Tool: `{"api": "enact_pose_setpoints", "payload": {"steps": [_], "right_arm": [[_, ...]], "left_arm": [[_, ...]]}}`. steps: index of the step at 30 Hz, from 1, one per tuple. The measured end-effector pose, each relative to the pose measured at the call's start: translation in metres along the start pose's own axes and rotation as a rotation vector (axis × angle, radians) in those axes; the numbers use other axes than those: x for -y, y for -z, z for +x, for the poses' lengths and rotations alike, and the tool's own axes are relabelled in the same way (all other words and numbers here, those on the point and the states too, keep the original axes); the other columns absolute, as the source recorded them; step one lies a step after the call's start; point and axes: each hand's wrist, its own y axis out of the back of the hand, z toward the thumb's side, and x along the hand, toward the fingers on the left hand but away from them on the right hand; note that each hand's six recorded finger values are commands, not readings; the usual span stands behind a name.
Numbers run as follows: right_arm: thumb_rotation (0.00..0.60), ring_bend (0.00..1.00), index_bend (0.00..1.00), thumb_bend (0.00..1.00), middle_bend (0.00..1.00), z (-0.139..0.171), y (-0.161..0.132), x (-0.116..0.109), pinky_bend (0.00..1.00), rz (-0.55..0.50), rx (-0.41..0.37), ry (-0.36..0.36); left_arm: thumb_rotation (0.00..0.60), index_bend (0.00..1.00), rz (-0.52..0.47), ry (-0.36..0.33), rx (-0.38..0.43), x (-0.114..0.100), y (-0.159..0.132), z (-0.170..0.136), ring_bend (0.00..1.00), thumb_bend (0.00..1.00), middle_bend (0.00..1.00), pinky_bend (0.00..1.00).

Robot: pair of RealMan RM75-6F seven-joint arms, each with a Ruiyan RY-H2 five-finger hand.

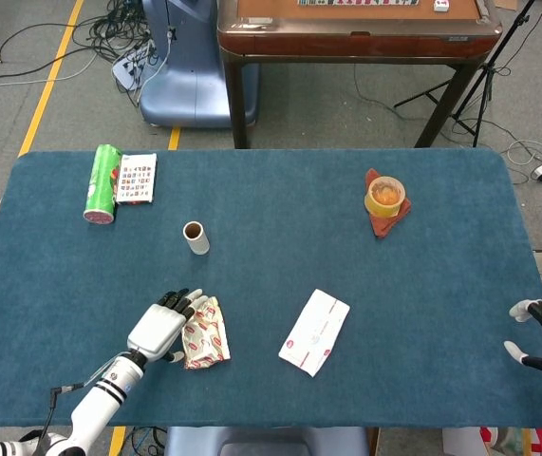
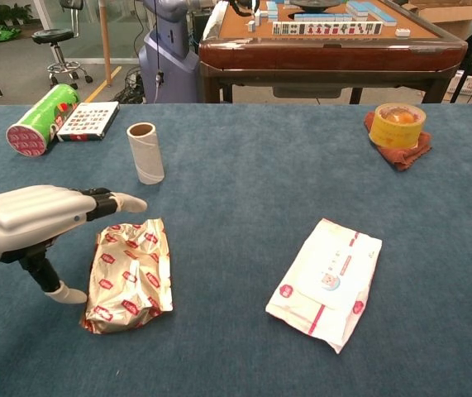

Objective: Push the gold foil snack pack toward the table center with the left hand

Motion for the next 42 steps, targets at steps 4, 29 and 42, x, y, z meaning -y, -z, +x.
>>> {"api": "enact_pose_setpoints", "payload": {"steps": [4, 29, 42], "right_arm": [[0.600, 0.31, 0.46, 0.13, 0.47, 0.001, 0.001, -0.003, 0.36, -0.006, 0.003, 0.008], [0.600, 0.31, 0.46, 0.14, 0.47, 0.007, 0.007, -0.016, 0.36, -0.042, 0.007, 0.053], [0.600, 0.31, 0.46, 0.14, 0.47, 0.011, 0.016, -0.028, 0.36, -0.066, 0.028, 0.093]], "left_arm": [[0.600, 0.00, -0.011, -0.003, 0.009, 0.002, -0.006, 0.008, 0.00, 0.00, 0.00, 0.09], [0.600, 0.00, 0.010, -0.044, 0.001, -0.003, -0.025, 0.050, 0.00, 0.00, 0.00, 0.09], [0.600, 0.00, 0.113, -0.092, 0.034, -0.013, -0.033, 0.068, 0.00, 0.00, 0.00, 0.09]]}}
